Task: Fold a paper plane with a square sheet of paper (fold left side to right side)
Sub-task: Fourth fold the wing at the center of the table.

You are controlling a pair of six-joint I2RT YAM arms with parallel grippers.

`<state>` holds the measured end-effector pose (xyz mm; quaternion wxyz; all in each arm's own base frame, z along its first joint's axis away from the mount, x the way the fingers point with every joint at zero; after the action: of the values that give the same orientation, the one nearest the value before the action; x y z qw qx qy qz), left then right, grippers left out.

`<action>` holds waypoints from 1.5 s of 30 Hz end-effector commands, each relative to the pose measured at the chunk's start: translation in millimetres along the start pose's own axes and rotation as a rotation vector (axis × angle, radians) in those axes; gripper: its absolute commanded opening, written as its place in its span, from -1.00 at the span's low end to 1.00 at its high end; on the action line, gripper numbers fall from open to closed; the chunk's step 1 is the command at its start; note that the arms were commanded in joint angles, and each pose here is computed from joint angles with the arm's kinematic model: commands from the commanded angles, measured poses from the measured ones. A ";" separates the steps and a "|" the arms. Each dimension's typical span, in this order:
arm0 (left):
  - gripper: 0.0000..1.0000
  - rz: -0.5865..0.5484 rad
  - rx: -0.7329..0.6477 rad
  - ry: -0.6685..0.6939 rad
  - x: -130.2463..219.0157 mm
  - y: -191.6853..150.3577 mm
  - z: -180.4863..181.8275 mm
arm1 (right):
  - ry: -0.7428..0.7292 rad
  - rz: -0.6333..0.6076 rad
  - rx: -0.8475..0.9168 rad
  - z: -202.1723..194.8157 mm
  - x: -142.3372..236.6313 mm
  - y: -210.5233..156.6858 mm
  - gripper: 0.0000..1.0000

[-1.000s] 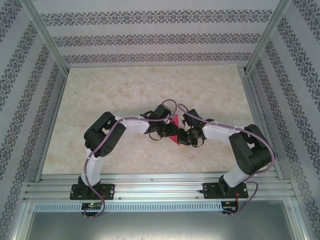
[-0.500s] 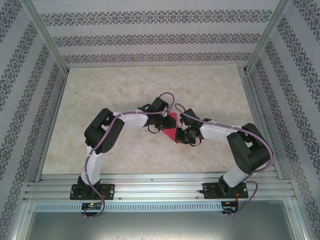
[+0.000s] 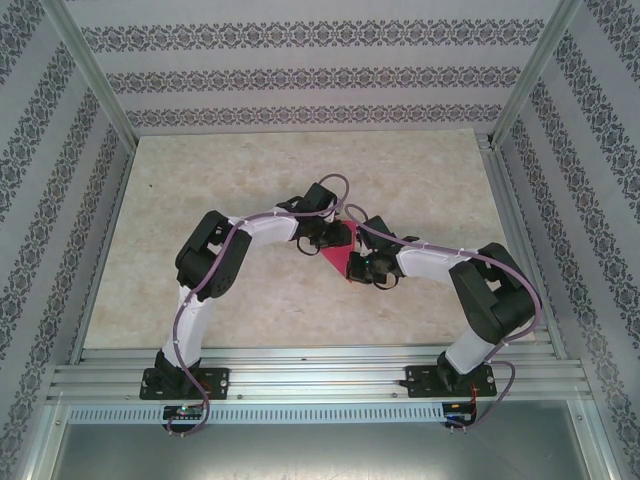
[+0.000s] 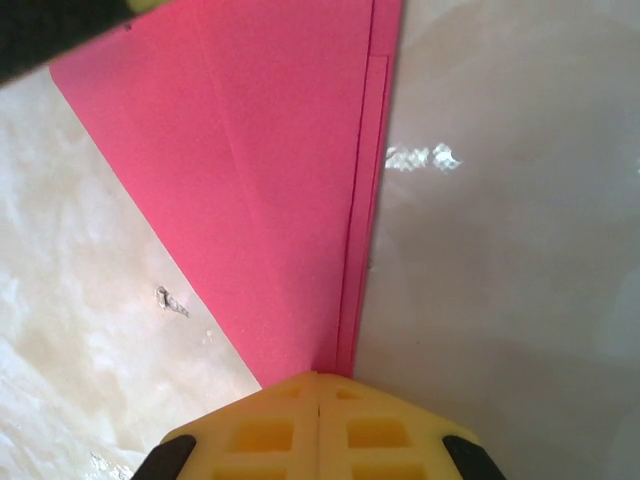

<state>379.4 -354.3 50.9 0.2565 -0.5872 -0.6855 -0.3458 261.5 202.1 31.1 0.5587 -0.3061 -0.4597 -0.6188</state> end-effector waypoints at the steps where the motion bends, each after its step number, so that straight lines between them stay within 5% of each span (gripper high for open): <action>1: -0.35 -0.103 0.006 0.111 0.3 37.1 39.0 | -0.270 0.277 -0.042 -61.1 -19.0 -76.8 -0.92; 25: -0.21 -0.175 0.056 0.110 5.8 104.0 66.6 | -0.264 0.284 -0.034 -57.5 -22.0 -77.3 -0.91; 36: -0.04 -0.233 0.050 0.156 35.7 137.7 83.4 | -0.227 0.261 -0.022 -49.5 -22.1 -69.4 -0.91; 45: 0.10 -0.315 -0.019 0.009 105.3 127.1 35.3 | -0.075 0.014 0.094 -1.3 25.1 -4.9 -0.68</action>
<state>492.1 -254.9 72.5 0.2616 -0.4848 -0.7427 -0.3806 265.2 204.6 41.6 0.5567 -0.2898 -0.4855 -0.6086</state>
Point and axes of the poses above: each hand's point on the last joint's axis, 136 mm out from that joint toward the fingers, its own x axis back along the fingers, its own z axis along the line the jaws close on, y = z × x, the point moved 3 cm from there along x, back along the fingers, and after that the axes turned 7 degrees about x, right-handed, at the moved point
